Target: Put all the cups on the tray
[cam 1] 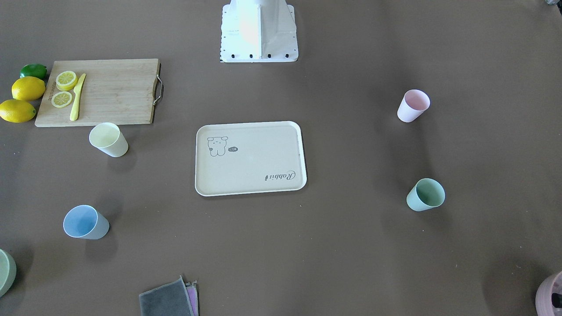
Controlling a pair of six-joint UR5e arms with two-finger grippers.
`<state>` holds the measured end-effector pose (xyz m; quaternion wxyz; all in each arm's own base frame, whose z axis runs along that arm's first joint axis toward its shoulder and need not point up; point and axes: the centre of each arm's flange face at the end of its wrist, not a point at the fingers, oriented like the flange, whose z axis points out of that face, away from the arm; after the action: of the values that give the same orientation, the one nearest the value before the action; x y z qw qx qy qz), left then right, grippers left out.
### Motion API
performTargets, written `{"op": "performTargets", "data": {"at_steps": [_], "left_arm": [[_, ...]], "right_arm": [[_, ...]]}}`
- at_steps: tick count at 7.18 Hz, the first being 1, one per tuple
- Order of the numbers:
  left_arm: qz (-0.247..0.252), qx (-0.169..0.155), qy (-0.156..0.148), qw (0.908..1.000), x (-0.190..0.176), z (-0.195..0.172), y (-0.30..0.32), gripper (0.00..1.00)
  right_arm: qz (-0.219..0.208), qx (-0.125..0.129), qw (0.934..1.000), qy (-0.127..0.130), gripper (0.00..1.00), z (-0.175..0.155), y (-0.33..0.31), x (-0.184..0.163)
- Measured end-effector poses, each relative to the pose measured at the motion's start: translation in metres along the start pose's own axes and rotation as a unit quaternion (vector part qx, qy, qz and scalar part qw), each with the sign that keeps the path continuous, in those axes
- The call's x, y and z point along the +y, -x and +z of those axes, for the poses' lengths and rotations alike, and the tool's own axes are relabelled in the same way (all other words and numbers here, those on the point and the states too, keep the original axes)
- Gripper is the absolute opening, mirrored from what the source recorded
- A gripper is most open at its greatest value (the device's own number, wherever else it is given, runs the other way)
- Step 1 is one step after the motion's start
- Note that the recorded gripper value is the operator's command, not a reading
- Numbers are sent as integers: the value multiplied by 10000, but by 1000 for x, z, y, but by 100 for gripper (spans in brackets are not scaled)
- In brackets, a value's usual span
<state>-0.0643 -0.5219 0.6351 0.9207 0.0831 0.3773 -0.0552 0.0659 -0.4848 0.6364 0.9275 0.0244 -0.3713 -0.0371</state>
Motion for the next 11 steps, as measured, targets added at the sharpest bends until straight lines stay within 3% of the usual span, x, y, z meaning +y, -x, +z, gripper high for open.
{"op": "performTargets", "data": {"at_steps": [11], "left_arm": [[24,-44,-88,9999,-7,-1,-6,98]], "right_arm": [[11,-118,9999,1,100,1,3,0]]}}
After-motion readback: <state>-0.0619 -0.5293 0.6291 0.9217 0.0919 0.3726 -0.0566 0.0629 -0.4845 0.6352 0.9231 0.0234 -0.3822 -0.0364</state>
